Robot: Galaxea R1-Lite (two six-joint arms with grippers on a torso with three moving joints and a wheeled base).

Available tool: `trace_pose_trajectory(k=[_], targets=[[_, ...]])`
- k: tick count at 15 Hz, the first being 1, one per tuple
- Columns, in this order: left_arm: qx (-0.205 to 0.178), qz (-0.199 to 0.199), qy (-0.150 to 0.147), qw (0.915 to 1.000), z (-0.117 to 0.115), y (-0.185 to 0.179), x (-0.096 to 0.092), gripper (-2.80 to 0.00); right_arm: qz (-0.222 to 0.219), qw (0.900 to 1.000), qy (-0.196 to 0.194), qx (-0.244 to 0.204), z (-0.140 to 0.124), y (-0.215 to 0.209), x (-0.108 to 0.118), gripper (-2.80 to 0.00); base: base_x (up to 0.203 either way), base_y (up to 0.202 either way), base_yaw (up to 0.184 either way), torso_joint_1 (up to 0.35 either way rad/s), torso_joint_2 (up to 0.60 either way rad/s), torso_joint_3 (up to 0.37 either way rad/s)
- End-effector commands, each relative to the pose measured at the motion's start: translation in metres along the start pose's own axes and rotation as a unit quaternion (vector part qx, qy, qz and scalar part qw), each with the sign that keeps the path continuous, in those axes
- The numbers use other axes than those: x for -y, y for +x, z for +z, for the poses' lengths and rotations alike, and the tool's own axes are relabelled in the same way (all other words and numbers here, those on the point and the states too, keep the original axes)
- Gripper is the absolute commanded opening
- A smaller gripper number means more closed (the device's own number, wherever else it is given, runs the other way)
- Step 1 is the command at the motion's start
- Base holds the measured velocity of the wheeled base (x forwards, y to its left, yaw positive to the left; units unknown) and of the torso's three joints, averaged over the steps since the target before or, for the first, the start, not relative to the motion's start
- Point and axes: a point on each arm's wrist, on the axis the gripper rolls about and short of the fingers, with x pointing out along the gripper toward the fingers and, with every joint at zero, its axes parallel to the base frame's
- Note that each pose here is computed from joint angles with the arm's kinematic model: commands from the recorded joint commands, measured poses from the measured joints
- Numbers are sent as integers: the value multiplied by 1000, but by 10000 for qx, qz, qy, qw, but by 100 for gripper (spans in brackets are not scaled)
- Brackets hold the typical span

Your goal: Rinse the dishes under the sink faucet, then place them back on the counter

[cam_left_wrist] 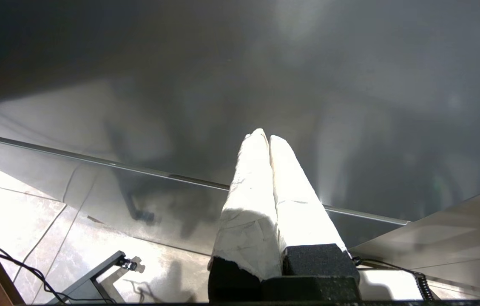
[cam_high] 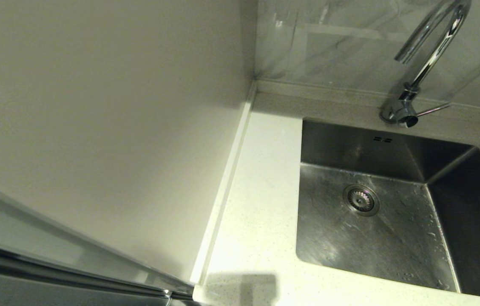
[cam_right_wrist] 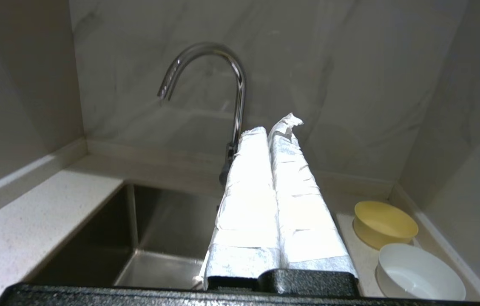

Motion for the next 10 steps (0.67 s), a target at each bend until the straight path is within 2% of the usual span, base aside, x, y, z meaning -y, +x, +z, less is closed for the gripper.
trace_pose_trajectory(k=[1, 3, 4, 5, 6, 8, 10], targets=[[21, 3, -1, 10000, 0, 0, 0, -280, -10, 10000, 3, 9, -7, -4, 0, -280, 0, 0, 0, 0, 0, 0], [17, 2, -1, 10000, 0, 0, 0, -280, 12, 9999, 19, -160, -15, -7, -1, -280, 0, 0, 0, 0, 0, 0], [22, 5, -1, 10000, 0, 0, 0, -280, 46, 9988, -43, -485, -21, -7, -1, -280, 0, 0, 0, 0, 0, 0], [17, 2, -1, 10000, 0, 0, 0, -280, 101, 9948, -123, -1006, -32, -9, -2, -280, 0, 0, 0, 0, 0, 0], [17, 6, -1, 10000, 0, 0, 0, -280, 163, 9863, -195, -1628, -44, -12, -3, -280, 0, 0, 0, 0, 0, 0], [17, -3, -1, 10000, 0, 0, 0, -280, 292, 9597, -254, -2783, -66, -23, -5, -280, 0, 0, 0, 0, 0, 0], [17, 9, -1, 10000, 0, 0, 0, -280, 840, 9441, -46, -3187, -74, -28, -7, -280, 0, 0, 0, 0, 0, 0]])
